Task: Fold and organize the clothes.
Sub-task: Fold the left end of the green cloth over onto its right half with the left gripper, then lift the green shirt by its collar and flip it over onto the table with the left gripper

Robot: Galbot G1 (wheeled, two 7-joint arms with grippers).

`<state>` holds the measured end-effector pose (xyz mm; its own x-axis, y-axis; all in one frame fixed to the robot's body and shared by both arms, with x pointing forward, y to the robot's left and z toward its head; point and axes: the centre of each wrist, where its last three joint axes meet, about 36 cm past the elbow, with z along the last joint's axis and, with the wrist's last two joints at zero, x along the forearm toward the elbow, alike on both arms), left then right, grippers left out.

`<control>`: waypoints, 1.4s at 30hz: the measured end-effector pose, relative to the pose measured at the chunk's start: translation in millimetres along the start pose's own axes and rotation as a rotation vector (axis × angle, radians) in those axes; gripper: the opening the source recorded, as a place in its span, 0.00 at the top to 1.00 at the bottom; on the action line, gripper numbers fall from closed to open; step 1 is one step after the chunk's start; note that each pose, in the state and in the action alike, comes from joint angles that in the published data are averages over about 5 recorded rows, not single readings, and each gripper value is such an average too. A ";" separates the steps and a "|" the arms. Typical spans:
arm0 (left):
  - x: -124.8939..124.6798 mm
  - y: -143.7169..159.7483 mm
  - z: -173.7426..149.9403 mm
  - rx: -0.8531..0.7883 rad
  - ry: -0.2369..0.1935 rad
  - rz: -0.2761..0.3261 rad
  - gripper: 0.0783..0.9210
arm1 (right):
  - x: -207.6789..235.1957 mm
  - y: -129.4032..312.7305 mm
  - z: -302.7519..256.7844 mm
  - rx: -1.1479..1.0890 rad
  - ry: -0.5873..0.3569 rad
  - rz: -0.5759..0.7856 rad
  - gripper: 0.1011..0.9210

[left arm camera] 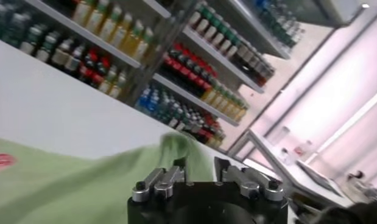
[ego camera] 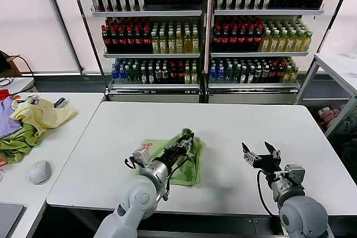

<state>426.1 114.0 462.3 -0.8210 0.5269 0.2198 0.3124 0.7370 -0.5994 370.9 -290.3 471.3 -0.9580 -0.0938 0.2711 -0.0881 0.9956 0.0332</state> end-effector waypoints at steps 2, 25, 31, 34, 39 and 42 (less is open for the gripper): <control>0.9 0.1 1.7 -0.004 -0.005 0.007 0.43 | -1.0 0.2 0.0 -0.002 -0.001 -0.001 0.12; 37.0 93.0 27.5 -0.408 -0.033 -0.481 0.20 | -1.2 6.0 0.8 -0.009 -0.008 -0.008 0.12; 35.5 90.6 33.9 -0.415 0.025 -0.470 0.41 | 2.3 3.8 -0.9 -0.007 -0.010 -0.003 0.12; 34.3 93.0 34.2 -0.401 0.058 -0.474 0.51 | 4.1 2.7 -2.0 -0.007 -0.013 -0.001 0.12; 36.1 101.0 30.2 -0.348 0.096 -0.486 0.69 | 5.6 2.8 -3.7 -0.008 -0.018 0.000 0.12; 39.5 104.9 26.8 -0.309 0.108 -0.485 0.79 | 6.0 3.6 -4.9 -0.008 -0.022 -0.002 0.12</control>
<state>413.6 200.8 387.6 -0.8568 0.1268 0.4999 0.0512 0.9854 -0.1622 366.2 -287.3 477.7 -0.9635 -0.0952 0.2502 -0.0876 0.9953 0.0417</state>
